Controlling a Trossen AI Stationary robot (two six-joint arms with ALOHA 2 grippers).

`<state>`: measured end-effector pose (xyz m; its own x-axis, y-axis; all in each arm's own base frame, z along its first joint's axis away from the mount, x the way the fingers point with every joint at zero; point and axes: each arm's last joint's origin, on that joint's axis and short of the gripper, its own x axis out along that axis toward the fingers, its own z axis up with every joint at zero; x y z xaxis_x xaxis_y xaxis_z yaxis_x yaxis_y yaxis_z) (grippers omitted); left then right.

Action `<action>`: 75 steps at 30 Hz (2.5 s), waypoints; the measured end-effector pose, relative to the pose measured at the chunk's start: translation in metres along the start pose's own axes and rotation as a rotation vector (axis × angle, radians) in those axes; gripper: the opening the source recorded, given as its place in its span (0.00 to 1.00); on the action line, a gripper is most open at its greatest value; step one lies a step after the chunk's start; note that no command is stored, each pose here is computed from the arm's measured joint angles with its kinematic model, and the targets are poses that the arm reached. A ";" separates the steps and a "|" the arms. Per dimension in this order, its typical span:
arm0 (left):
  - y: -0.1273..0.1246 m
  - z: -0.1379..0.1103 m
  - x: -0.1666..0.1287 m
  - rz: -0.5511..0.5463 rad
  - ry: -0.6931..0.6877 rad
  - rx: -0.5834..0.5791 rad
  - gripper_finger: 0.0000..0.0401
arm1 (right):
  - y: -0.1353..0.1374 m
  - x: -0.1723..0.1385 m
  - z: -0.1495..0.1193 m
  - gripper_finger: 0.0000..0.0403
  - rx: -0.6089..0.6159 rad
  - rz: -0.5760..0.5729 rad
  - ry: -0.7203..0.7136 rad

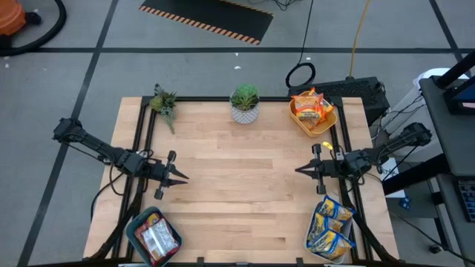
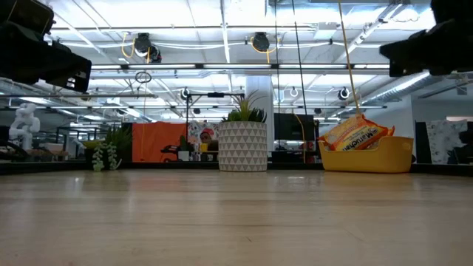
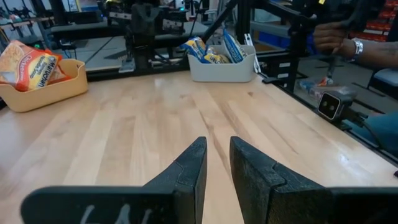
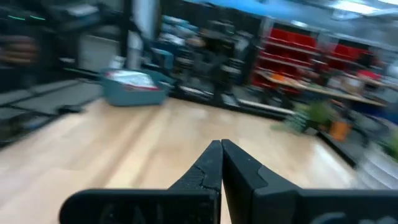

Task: Sort Maruchan noodles
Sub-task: Return to Home Position

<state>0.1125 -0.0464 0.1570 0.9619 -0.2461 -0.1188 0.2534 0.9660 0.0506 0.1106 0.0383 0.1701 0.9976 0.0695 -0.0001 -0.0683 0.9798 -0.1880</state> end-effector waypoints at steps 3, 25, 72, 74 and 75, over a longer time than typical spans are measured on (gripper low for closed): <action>0.000 -0.001 0.000 0.008 0.010 -0.002 0.19 | 0.000 -0.003 -0.001 0.00 -0.010 0.046 0.005; 0.001 0.002 0.000 0.034 -0.022 0.001 0.19 | -0.010 -0.018 0.001 0.00 -0.085 0.147 -0.097; 0.002 0.002 0.000 0.040 -0.020 -0.007 0.19 | -0.040 -0.016 -0.010 0.00 0.031 -0.093 0.008; 0.002 0.002 0.000 0.040 -0.020 -0.008 0.19 | -0.040 -0.016 -0.010 0.00 0.031 -0.093 0.008; 0.002 0.002 0.000 0.040 -0.020 -0.008 0.19 | -0.040 -0.016 -0.010 0.00 0.031 -0.091 0.008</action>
<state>0.1132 -0.0452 0.1594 0.9732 -0.2085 -0.0968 0.2137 0.9758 0.0472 0.0970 -0.0042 0.1679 0.9997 -0.0215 0.0077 0.0224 0.9874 -0.1569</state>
